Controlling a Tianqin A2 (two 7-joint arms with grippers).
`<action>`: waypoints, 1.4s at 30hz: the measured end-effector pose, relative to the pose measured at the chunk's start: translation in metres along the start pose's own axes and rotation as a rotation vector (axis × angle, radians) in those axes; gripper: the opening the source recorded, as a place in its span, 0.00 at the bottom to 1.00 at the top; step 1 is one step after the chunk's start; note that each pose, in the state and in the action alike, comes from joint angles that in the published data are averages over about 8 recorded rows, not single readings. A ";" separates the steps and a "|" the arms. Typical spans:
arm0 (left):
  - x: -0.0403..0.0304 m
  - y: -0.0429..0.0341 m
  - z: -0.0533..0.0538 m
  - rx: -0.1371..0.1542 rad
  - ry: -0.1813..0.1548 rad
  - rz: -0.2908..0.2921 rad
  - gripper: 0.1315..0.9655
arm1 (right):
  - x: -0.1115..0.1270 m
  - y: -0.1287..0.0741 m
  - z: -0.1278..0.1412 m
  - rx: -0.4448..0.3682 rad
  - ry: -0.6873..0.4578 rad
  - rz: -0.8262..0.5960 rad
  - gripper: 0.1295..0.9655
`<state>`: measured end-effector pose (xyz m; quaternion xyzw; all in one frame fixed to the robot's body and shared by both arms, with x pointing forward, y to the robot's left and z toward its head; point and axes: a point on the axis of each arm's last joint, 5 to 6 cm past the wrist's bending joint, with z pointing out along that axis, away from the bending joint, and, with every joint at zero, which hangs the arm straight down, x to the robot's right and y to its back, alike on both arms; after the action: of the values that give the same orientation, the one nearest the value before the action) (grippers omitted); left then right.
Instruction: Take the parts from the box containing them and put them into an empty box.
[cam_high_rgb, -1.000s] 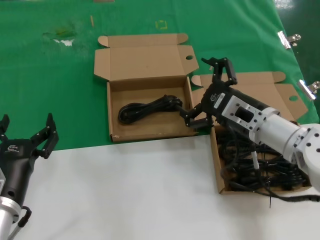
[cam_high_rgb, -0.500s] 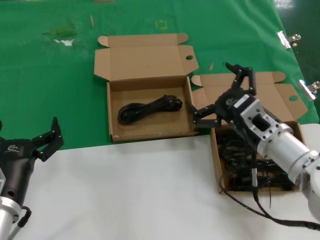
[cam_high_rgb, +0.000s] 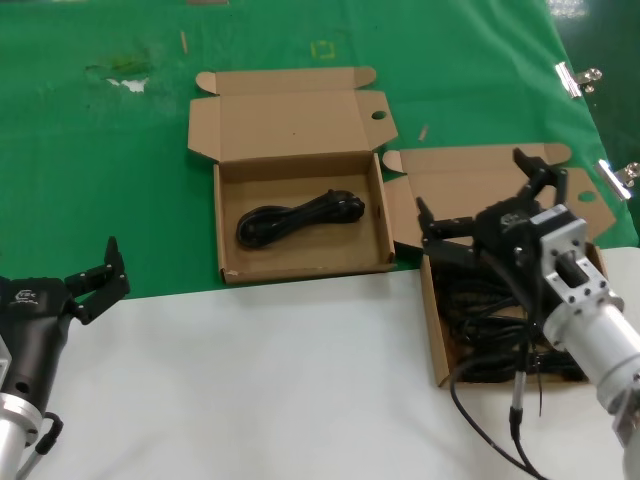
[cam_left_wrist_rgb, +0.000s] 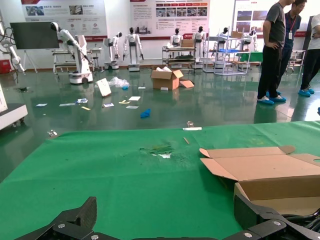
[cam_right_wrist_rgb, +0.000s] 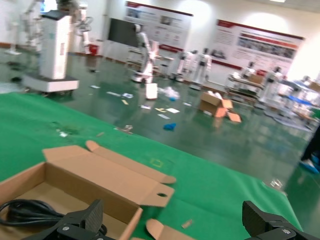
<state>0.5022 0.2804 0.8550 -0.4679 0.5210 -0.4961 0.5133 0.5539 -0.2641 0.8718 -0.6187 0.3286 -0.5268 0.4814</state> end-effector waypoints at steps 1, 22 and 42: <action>0.0000 0.0000 0.000 0.000 0.000 0.000 0.98 | 0.000 0.001 -0.003 -0.002 0.012 0.017 1.00; 0.0000 0.0000 0.000 0.000 0.000 0.000 1.00 | -0.001 0.014 -0.041 -0.037 0.178 0.228 1.00; 0.0000 0.0000 0.000 0.000 0.000 0.000 1.00 | -0.001 0.014 -0.041 -0.037 0.179 0.228 1.00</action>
<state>0.5022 0.2804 0.8550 -0.4679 0.5210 -0.4961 0.5133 0.5150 -0.2775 0.8574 -0.5367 0.4478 -0.5156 0.4956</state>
